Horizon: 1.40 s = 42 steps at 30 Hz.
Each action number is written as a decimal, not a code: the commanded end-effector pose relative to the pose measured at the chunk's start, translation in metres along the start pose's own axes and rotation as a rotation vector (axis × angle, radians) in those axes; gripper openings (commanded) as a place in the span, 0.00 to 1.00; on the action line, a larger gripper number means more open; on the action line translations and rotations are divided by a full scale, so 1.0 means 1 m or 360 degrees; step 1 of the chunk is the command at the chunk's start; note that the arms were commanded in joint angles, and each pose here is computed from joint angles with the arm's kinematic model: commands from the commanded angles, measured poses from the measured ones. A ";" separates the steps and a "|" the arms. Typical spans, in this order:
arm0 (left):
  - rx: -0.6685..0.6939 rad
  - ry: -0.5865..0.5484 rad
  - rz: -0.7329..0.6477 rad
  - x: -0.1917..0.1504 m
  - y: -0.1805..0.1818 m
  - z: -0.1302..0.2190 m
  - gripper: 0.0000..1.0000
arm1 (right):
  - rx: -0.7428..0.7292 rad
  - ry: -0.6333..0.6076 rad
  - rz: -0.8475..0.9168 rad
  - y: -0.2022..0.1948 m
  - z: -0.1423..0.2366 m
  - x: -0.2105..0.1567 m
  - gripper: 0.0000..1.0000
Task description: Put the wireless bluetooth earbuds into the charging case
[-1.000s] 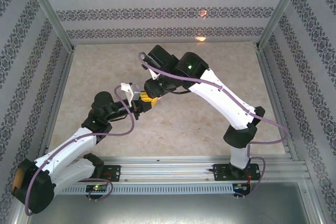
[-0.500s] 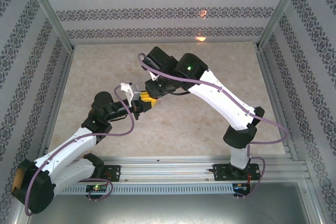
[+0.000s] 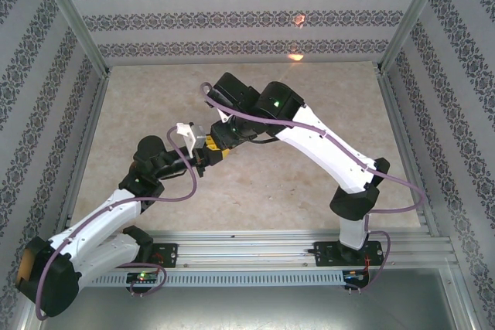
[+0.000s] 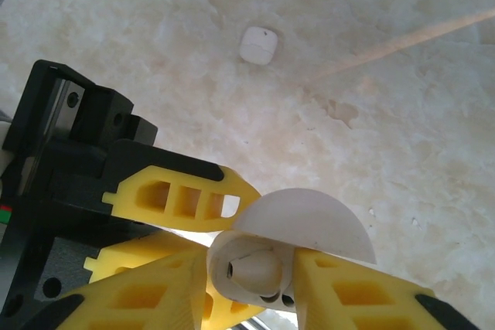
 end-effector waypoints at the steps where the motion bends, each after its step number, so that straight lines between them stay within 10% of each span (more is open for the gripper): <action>1: -0.0037 -0.0116 -0.0105 0.018 -0.006 0.004 0.00 | 0.0086 -0.0117 0.0030 0.001 0.030 0.000 0.38; 25: -0.0213 -0.0169 -0.0106 0.034 -0.016 0.003 0.00 | 0.1084 -0.0138 -0.0392 -0.060 -0.012 0.018 0.19; 42: -0.0044 -0.0219 0.0067 0.037 -0.003 0.002 0.00 | 0.1132 -0.0112 -0.0331 -0.052 -0.004 -0.027 0.18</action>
Point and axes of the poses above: each hand's point on the last joint's axis, 136 mm out from that joint toward the fingers, its own z axis back along the fingers, its own y axis along the line the jaws close on, x = y × z, the point moved 8 cm from there along z, back along the fingers, and after that the axes turned 1 degree about -z, right-handed, at the moved point
